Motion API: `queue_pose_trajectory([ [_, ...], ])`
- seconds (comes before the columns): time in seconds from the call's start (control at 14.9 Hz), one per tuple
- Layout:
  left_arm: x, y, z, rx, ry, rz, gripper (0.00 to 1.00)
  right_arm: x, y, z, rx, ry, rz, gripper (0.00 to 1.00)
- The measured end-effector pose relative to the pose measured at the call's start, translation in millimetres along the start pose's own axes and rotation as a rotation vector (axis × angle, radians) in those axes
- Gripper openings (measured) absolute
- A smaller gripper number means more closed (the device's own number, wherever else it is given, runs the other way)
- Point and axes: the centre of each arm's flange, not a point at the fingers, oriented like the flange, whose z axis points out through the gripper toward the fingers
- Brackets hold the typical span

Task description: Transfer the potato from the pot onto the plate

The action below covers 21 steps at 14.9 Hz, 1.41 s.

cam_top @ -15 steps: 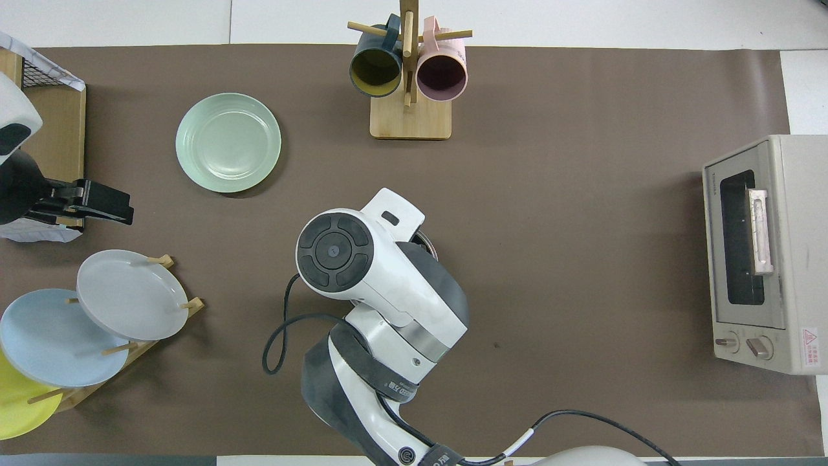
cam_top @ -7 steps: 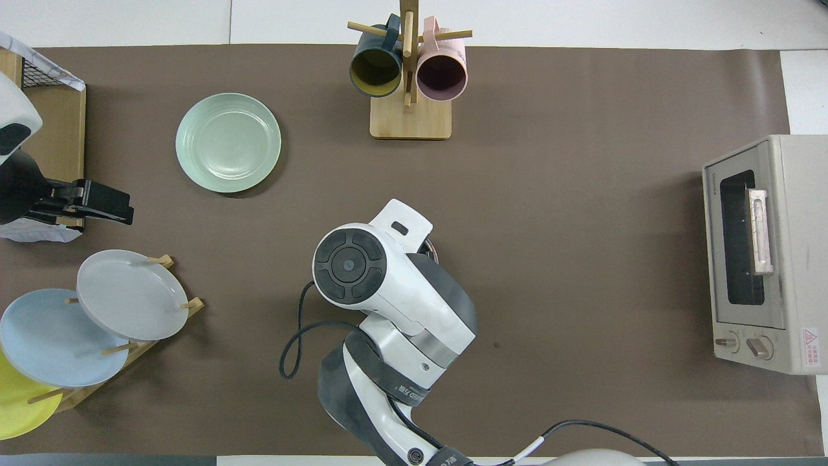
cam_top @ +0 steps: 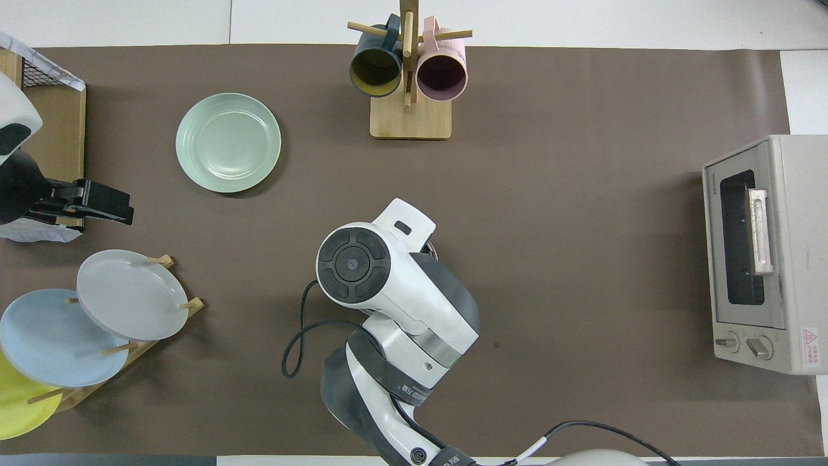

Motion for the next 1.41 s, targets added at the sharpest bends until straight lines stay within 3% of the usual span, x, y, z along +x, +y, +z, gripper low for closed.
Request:
queue_pose_trajectory([
  [0.13, 0.0, 0.0, 0.0, 0.0, 0.0, 0.0, 1.0, 0.2, 0.1, -0.5, 0.002, 0.001, 0.001, 0.82],
  [0.27, 0.0, 0.0, 0.0, 0.0, 0.0, 0.0, 1.0, -0.2, -2.2, -2.9, 0.012, 0.008, 0.0, 0.67],
  [0.47, 0.0, 0.0, 0.0, 0.0, 0.0, 0.0, 1.0, 0.8, -1.0, -5.5, 0.014, 0.012, 0.002, 0.6],
  [0.94, 0.0, 0.0, 0.0, 0.0, 0.0, 0.0, 1.0, 9.8, 1.3, -34.4, 0.018, 0.03, 0.01, 0.6],
  [1.14, 0.0, 1.2, 0.0, 0.0, 0.0, 0.002, 1.0, 16.8, 12.4, -48.3, -0.024, 0.046, -0.042, 0.6],
  [1.41, -0.3, 7.2, 0.5, 0.0, -0.001, 0.013, 1.0, 57.6, 95.8, -45.3, -0.081, 0.009, -0.147, 0.6],
])
